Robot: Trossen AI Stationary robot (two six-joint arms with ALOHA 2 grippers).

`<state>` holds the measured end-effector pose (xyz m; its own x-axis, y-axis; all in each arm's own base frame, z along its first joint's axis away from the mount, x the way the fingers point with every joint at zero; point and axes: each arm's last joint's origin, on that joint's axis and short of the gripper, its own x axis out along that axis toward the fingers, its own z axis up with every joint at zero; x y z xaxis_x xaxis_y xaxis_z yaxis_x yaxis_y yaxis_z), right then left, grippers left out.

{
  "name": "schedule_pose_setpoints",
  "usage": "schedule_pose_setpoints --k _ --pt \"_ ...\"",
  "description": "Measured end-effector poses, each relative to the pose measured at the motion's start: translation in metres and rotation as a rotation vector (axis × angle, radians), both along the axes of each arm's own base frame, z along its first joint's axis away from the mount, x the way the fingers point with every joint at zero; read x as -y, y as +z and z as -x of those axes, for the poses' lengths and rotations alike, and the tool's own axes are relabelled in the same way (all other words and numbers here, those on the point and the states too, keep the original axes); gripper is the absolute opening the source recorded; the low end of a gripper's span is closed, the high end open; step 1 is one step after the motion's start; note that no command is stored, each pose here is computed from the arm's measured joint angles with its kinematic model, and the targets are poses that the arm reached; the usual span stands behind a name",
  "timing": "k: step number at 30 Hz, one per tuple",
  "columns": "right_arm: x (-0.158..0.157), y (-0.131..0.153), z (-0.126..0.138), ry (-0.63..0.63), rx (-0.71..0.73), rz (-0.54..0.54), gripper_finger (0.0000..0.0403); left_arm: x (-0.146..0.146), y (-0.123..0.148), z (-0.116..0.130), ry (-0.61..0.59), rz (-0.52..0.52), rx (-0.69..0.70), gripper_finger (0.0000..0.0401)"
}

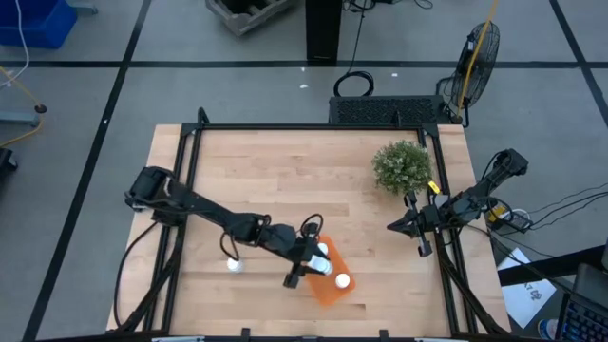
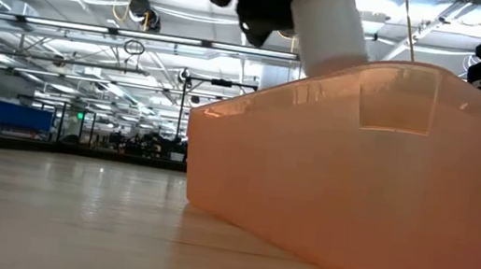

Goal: Pick and place pill bottles into a basket
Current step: Put the white pill bottle into the orange bin

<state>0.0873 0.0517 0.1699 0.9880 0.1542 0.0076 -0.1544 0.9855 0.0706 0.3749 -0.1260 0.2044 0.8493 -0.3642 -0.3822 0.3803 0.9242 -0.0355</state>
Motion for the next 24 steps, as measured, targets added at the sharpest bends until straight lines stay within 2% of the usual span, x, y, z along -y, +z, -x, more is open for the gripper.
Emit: schedule_pose_setpoints --k 10,16,19,24 --pt "0.000 -0.001 0.000 0.000 -0.006 0.005 0.0004 0.004 -0.027 -0.017 -0.006 -0.028 -0.055 0.0190" --pt "0.000 -0.001 0.000 0.000 -0.006 0.005 0.0004 0.015 -0.044 -0.040 -0.002 -0.112 -0.173 0.0180" --pt "0.000 -0.001 0.000 0.000 -0.006 0.005 0.0004 0.016 -0.052 -0.049 0.040 -0.154 -0.233 0.0192" --pt "0.000 -0.001 0.000 0.000 -0.006 0.005 0.0004 0.017 -0.051 -0.056 0.046 -0.158 -0.222 0.0194"
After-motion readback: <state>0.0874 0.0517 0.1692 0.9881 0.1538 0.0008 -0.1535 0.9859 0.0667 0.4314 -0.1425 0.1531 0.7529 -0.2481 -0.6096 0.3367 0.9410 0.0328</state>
